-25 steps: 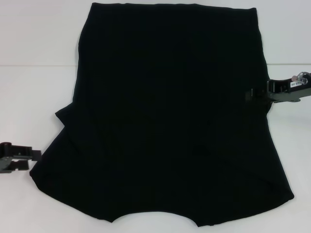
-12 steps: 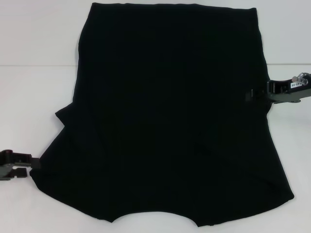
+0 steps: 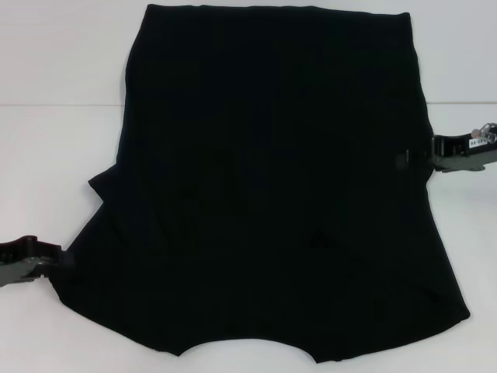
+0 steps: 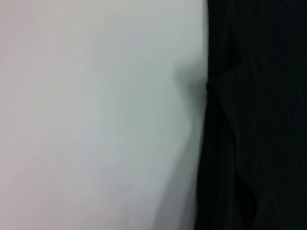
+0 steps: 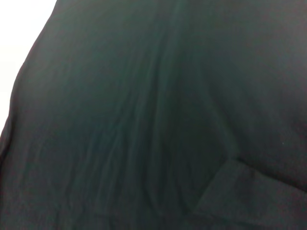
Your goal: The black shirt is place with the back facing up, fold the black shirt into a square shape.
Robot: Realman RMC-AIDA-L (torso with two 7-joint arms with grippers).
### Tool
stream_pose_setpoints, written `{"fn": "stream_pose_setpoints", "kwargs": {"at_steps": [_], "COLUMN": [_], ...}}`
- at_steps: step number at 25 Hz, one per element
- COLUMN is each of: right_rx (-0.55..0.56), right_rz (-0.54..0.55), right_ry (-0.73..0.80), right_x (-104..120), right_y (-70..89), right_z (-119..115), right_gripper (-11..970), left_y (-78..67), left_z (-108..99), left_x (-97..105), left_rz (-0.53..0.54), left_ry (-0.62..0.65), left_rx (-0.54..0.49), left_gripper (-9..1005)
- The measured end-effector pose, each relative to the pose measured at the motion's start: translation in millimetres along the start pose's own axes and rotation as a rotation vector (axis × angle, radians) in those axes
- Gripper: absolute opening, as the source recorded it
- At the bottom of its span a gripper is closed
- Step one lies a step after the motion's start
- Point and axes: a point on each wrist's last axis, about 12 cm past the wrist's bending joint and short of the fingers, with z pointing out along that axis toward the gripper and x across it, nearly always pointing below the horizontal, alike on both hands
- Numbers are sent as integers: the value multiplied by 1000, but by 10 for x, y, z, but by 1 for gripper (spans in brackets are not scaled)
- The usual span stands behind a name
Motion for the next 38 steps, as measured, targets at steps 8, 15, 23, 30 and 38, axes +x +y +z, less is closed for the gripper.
{"fn": "stream_pose_setpoints", "kwargs": {"at_steps": [8,15,23,30,38], "right_rx": [1,-8,-8,-32,-82], "right_rz": [7,10,-9,17,-9], "right_ry": [13,31,190,284,344], "right_x": [22,48,231,448,647], "right_y": [-46,-56,-179,-301,-269], "right_z": [-39,-56,-223,-374,-294], "right_gripper": [463,463,463,463,463], "left_y": [-20,-25,-138,-170,-190], "left_z": [0,1,-22,2,46], "left_x": [12,24,35,-32,-50], "left_rz": [6,13,61,74,76], "left_ry": [24,30,76,57,57], "left_rx": [8,16,92,82,86], "left_gripper": [285,5,5,7,10]}}
